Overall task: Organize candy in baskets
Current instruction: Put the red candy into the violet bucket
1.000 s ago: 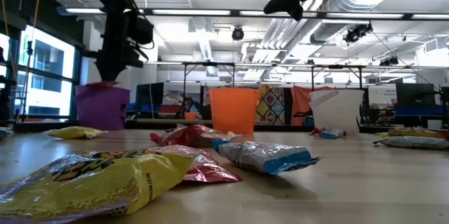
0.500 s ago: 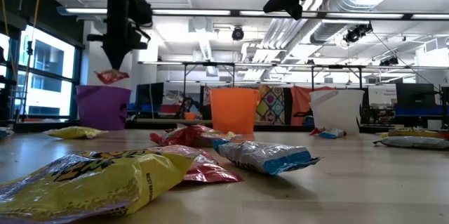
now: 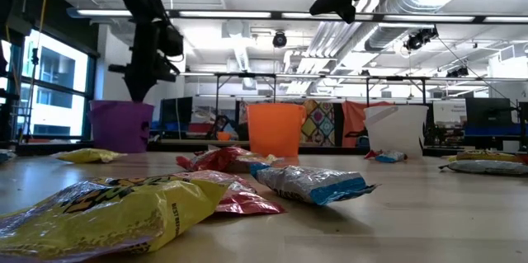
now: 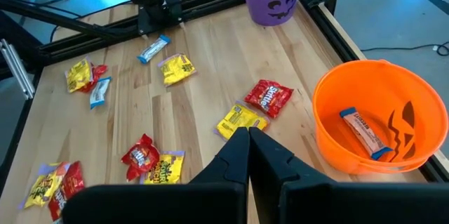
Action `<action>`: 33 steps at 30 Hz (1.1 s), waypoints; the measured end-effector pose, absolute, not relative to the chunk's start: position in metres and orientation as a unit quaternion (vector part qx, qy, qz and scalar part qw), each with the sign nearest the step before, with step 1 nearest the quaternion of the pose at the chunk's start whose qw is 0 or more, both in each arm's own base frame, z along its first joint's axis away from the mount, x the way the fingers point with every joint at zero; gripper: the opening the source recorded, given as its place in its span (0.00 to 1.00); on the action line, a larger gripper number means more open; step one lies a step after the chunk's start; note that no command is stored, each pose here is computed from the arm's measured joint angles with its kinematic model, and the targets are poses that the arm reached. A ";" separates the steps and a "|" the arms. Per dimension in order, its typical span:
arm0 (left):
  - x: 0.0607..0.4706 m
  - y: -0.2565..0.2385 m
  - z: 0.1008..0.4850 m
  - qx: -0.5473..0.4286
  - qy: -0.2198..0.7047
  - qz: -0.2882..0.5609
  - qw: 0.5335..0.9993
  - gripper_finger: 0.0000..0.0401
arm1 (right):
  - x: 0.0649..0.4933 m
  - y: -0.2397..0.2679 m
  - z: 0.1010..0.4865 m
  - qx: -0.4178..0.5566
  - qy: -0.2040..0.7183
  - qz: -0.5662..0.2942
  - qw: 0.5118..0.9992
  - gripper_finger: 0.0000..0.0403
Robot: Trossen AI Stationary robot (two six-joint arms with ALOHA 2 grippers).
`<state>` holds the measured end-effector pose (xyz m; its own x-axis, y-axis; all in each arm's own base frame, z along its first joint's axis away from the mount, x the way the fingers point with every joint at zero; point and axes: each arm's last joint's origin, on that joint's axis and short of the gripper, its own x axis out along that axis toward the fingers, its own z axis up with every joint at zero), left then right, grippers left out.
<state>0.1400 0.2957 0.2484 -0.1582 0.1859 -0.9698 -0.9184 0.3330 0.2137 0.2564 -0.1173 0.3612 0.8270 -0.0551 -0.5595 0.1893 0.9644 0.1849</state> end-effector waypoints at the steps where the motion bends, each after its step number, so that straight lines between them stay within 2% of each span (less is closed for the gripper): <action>1: 0.141 0.296 0.245 -0.315 0.589 0.484 0.565 0.00 | 0.256 -0.117 0.361 0.117 0.287 -0.064 0.949 0.00; 7: 0.146 0.298 0.233 -0.328 0.605 0.473 0.550 0.00 | 0.257 -0.117 0.361 0.115 0.286 -0.064 0.949 0.00; 16: 0.147 0.299 0.221 -0.339 0.587 0.474 0.561 0.00 | 0.257 -0.117 0.362 0.105 0.286 -0.063 0.950 0.00; 24: 0.139 0.288 0.196 -0.360 0.602 0.473 0.533 0.01 | 0.257 -0.118 0.362 0.103 0.283 -0.066 0.951 0.00; 29: 0.138 0.286 0.198 -0.357 0.601 0.476 0.533 0.08 | 0.257 -0.118 0.362 0.103 0.282 -0.065 0.952 0.00; 33: 0.143 0.281 0.214 -0.332 0.582 0.478 0.568 0.17 | 0.257 -0.118 0.362 0.103 0.283 -0.065 0.952 0.00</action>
